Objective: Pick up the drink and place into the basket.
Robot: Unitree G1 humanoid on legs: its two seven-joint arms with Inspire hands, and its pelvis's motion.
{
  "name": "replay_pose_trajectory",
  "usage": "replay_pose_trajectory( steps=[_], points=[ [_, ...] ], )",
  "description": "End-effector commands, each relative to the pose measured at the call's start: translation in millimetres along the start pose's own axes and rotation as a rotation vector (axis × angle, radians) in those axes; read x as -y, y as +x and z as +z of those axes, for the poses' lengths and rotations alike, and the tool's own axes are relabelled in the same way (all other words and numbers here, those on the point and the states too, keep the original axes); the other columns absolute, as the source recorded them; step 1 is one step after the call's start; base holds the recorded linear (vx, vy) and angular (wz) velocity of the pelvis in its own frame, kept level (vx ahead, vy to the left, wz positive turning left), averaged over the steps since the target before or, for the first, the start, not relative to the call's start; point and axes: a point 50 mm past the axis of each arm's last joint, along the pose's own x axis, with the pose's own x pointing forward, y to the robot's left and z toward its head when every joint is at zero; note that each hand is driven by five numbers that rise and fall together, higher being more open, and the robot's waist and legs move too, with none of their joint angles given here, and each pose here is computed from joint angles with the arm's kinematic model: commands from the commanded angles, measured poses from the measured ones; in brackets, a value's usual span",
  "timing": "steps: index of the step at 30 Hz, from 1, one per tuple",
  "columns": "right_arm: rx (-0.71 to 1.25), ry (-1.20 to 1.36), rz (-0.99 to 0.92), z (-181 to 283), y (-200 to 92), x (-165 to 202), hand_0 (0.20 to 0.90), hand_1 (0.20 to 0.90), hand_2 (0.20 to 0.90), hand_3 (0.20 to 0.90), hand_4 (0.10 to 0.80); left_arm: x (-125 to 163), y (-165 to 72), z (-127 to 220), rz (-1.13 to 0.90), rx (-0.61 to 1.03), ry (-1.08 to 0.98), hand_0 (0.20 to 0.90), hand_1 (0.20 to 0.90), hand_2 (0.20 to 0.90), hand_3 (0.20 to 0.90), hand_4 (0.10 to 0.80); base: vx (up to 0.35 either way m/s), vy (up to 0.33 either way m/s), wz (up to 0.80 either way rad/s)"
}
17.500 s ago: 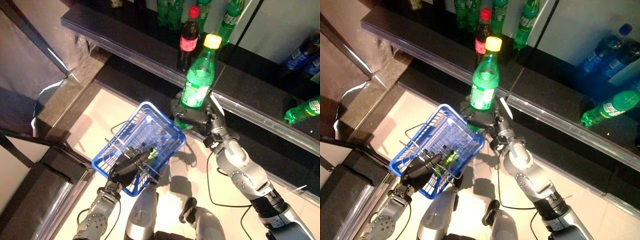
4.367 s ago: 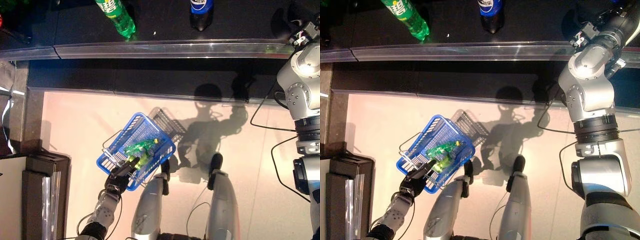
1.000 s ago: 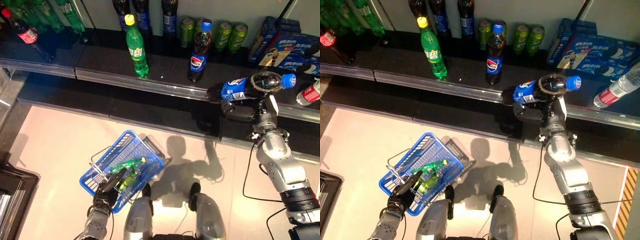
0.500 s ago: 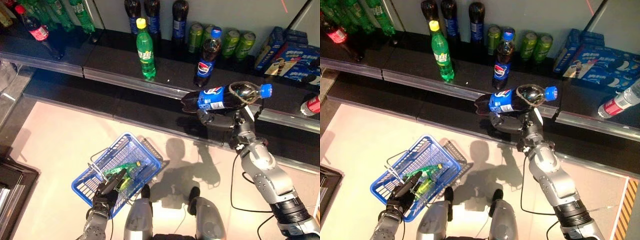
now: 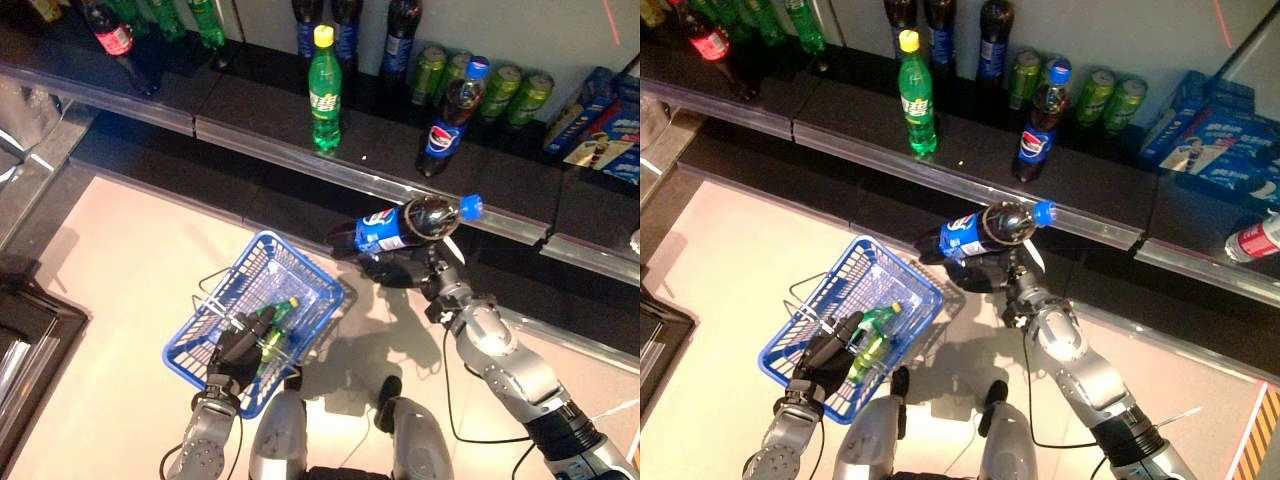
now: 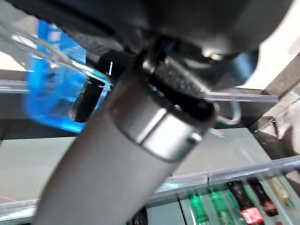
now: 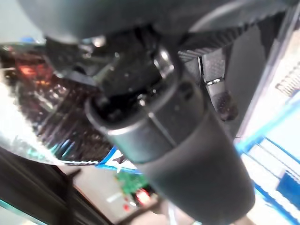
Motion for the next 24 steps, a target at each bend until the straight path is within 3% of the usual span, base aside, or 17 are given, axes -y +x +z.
replay_pose_trajectory(
  steps=[1,9,24],
  points=[
    [0.362,0.021,0.063,67.0,0.5,-19.9,0.300,0.300,0.300,0.200,0.100,94.0,-4.1,54.3,-0.597,0.232,0.076,0.300,0.300,0.300,0.200,0.100,-0.018,0.000,0.17],
    [0.320,0.033,0.053,54.0,6.6,-40.4,0.300,0.300,0.300,0.200,0.100,135.2,-17.0,57.0,-0.826,0.189,0.092,0.300,0.300,0.300,0.200,0.100,-0.002,-0.015,0.14],
    [0.143,-0.052,-0.017,18.0,27.3,-67.0,0.300,0.300,0.300,0.200,0.100,179.2,-39.1,51.6,-1.199,0.069,0.083,0.300,0.300,0.300,0.200,0.100,0.030,0.001,0.16]
  ],
)
